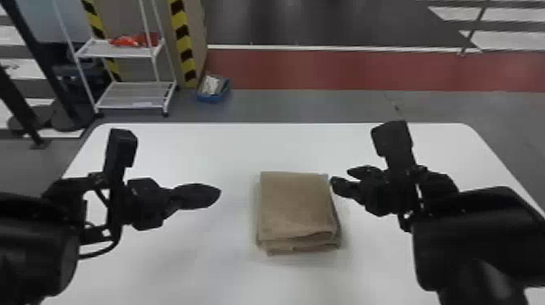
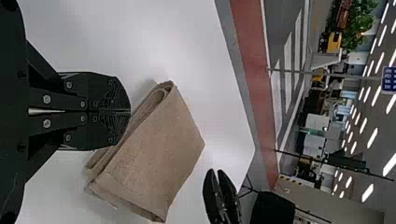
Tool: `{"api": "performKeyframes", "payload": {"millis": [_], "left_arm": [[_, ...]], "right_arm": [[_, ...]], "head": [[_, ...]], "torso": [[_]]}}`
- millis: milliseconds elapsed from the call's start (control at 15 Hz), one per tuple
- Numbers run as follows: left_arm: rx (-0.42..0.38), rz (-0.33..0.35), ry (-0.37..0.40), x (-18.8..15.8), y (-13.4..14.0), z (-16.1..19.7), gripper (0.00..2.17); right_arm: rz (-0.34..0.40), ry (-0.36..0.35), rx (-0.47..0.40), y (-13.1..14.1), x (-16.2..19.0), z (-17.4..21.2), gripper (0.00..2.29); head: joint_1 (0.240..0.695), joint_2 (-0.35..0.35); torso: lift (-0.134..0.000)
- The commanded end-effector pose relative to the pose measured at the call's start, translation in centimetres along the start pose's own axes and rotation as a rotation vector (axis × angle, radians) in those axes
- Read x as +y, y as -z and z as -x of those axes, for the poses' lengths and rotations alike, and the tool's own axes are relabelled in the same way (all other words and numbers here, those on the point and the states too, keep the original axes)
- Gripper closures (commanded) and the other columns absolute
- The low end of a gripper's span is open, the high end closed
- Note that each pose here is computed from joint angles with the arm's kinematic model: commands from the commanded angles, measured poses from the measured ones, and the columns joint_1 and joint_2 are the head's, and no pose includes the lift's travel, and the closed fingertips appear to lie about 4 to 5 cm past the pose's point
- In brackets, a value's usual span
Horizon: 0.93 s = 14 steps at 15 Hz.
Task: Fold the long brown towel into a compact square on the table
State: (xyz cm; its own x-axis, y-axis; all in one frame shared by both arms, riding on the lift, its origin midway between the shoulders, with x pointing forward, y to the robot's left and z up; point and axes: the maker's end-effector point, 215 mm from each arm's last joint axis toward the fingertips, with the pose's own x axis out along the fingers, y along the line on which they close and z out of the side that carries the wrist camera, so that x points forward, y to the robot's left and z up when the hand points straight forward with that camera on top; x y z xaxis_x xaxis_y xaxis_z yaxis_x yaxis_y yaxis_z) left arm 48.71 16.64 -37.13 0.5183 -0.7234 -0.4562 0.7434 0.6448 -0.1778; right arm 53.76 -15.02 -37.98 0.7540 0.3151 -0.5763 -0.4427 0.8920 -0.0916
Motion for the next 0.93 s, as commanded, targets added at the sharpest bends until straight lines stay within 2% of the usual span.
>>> {"api": "performKeyframes", "payload": {"millis": [0, 67, 133, 200, 400, 533, 600, 733, 867], "left_arm": [[-0.024, 0.011, -0.003, -0.5, -0.1, 1.0, 1.36], [-0.052, 0.039, -0.006, -0.4, -0.1, 1.8, 0.8], [-0.083, 0.06, -0.003, -0.4, -0.6, 2.6, 0.36], [-0.112, 0.082, -0.01, -0.1, -0.7, 3.6, 0.12], [-0.193, 0.121, -0.014, 0.2, -2.0, 6.1, 0.1], [-0.205, 0.121, -0.01, -0.2, -2.3, 6.6, 0.1], [-0.204, 0.12, -0.013, -0.1, -2.3, 6.6, 0.1], [-0.208, 0.122, -0.02, 0.2, -2.4, 6.9, 0.1], [-0.237, 0.132, -0.037, 1.1, -3.0, 8.1, 0.1]], "right_arm": [[0.031, -0.05, 0.024, 0.7, 3.1, -1.1, 0.36], [0.054, -0.066, 0.051, 1.7, 4.2, -2.0, 0.36], [0.072, -0.074, 0.072, 2.6, 4.9, -2.6, 0.36], [0.085, -0.075, 0.094, 3.5, 5.3, -3.0, 0.36], [0.096, -0.063, 0.154, 6.3, 5.1, -3.7, 0.36], [0.108, -0.051, 0.16, 6.8, 4.7, -3.9, 0.36], [0.102, -0.051, 0.141, 6.0, 4.5, -3.7, 0.36], [0.075, -0.066, 0.055, 2.6, 4.6, -2.7, 0.36], [0.046, -0.09, 0.0, 1.1, 5.5, -1.1, 0.36]], "head": [[0.695, 0.009], [0.695, 0.019], [0.695, 0.043], [0.695, 0.057], [0.695, 0.094], [0.695, 0.101], [0.695, 0.102], [0.695, 0.102], [0.695, 0.111]], "torso": [[-0.124], [-0.124], [-0.124], [-0.124], [-0.124], [-0.124], [-0.124], [-0.124], [-0.124]]}}
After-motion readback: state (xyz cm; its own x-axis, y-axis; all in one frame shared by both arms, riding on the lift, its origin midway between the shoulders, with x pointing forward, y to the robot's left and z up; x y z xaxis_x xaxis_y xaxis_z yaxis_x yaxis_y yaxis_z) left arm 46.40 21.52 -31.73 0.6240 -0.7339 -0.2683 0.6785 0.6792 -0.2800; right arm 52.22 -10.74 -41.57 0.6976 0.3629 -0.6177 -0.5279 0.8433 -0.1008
